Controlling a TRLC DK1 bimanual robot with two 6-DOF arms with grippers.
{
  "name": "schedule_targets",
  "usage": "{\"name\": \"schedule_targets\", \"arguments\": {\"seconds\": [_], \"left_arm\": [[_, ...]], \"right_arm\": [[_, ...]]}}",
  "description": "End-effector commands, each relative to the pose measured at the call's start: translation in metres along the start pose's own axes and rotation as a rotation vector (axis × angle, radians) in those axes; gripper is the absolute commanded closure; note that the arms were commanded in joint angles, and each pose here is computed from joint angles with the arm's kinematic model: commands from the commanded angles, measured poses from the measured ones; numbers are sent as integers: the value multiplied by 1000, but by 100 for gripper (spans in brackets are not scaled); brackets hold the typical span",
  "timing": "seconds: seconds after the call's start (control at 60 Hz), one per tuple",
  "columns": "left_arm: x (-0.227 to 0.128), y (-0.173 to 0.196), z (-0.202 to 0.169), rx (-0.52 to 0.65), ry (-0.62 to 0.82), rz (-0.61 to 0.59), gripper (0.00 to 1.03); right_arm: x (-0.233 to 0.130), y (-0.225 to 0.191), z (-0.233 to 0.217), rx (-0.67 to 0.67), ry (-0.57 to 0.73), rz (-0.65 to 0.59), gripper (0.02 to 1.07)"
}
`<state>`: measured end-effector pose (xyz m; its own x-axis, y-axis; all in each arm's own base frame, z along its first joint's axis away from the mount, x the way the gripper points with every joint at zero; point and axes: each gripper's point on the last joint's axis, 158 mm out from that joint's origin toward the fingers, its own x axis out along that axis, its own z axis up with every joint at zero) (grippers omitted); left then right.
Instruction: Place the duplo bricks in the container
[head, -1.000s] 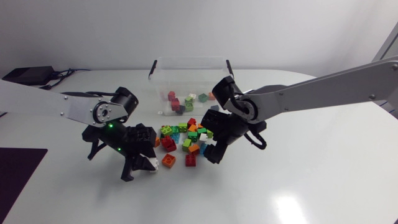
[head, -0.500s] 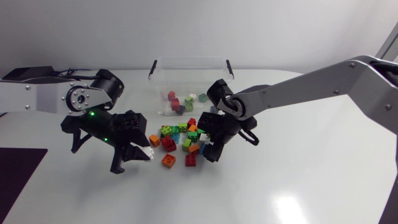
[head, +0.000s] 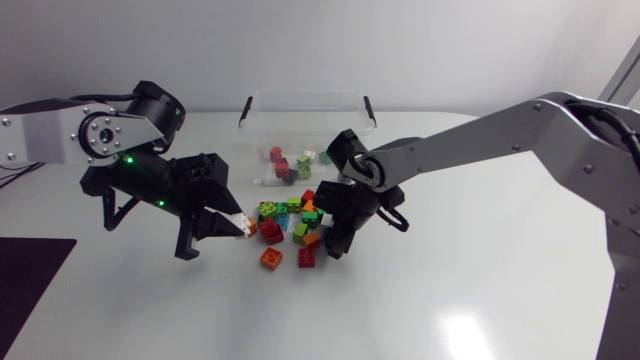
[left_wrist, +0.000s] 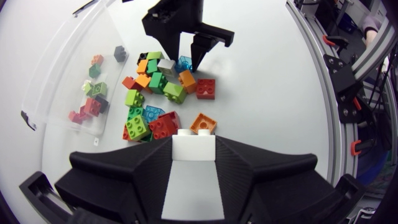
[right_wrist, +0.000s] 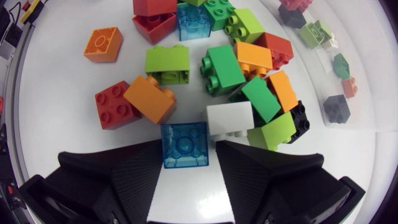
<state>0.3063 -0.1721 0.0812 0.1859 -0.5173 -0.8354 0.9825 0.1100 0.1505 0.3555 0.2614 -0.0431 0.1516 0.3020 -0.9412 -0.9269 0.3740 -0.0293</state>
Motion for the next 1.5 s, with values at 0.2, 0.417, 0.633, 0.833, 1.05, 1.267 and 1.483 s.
{"name": "schedule_targets", "arguments": {"seconds": [0.2, 0.417, 0.633, 0.833, 1.05, 1.267, 1.483], "left_arm": [[-24, 40, 32, -60, -91, 81, 67], [-24, 86, 66, -133, -199, 210, 67], [-29, 138, 89, -239, -291, 311, 67], [-37, 185, 102, -306, -342, 411, 67], [-40, 234, 103, -392, -381, 479, 67], [-24, 263, 100, -446, -372, 522, 63], [-14, 282, 83, -485, -330, 592, 6]], "right_arm": [[-9, 12, -6, -27, 12, 14, 70], [-48, 12, -7, -19, -28, -20, 70], [-79, 13, -2, -14, -81, -54, 70], [-102, 11, 8, 8, -135, -66, 70], [-128, -3, 24, 49, -213, -98, 70], [-146, -15, 41, 81, -280, -125, 70], [-168, -32, 59, 122, -354, -165, 70]]}}
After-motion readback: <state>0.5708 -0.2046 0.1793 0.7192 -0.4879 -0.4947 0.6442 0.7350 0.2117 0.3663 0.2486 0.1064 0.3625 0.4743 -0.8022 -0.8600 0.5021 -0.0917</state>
